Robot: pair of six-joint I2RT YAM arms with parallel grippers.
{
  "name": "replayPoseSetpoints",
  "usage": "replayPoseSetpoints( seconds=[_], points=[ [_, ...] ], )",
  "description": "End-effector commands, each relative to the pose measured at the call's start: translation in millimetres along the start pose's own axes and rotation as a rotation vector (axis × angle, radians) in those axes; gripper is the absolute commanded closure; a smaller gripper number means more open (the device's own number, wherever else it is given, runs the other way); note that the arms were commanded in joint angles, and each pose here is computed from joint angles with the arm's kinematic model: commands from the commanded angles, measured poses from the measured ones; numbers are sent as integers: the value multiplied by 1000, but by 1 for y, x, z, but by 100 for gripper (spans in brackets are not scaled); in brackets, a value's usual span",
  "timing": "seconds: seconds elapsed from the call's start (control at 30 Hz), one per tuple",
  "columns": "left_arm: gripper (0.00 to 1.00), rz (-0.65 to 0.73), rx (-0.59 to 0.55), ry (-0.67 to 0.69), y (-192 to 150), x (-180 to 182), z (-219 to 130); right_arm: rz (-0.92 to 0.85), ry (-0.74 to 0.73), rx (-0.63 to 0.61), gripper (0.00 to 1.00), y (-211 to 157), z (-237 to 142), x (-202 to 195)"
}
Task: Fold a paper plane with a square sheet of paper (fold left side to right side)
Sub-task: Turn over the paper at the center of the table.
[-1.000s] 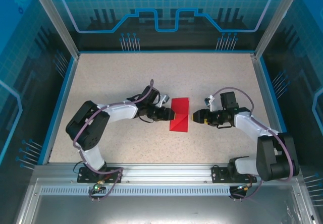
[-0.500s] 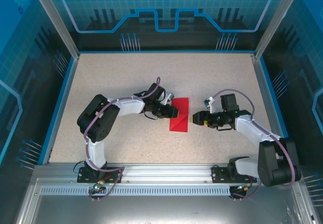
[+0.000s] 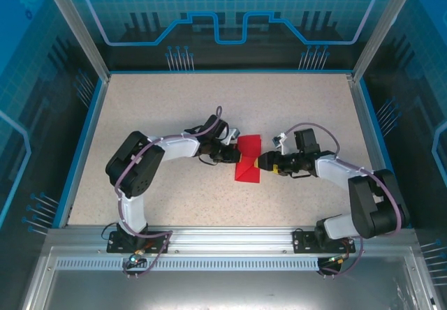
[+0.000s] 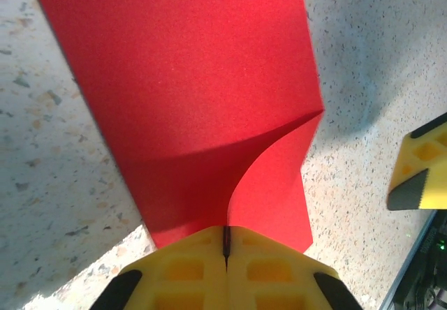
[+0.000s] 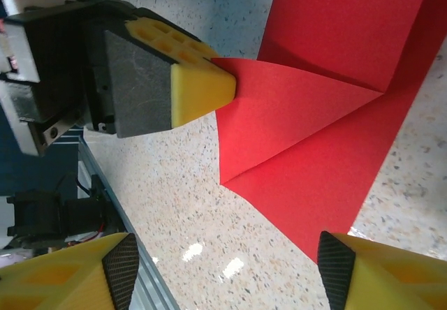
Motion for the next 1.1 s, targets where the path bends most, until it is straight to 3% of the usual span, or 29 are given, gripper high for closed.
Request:
replayPoseSetpoints(
  seconds=[0.0,0.37,0.6,0.73,0.83,0.93,1.07],
  points=[
    [100,33,-39,6,0,-6,-16,-5,28,-11,26,10,9,5],
    [100,35,-45,9,-3,-3,-18,16,11,42,29,24,42,-1],
    [93,34,-67,12,-1,-6,-24,8,-8,75,50,28,65,-3],
    [80,37,-96,26,-1,-7,-34,-9,-19,70,77,29,69,-4],
    [69,16,-125,4,-1,-10,-48,-50,-18,46,91,34,61,2],
    [53,-15,-167,-52,-1,-16,-68,-121,8,-6,98,45,43,20],
    [37,-60,-238,-172,-2,-32,-104,-218,83,-113,98,62,9,53]
  ],
)
Point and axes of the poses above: each hand's point on the last joint's axis, 136 mm out from that joint toward the fingers, its own z axis out along the fingers, its own x axis along the line the jaws close on, y = z × x, the point moved 3 cm from there along -z, back along the fingers, and after that the axes turned 12 degrees about -z, right-handed, at the moved point
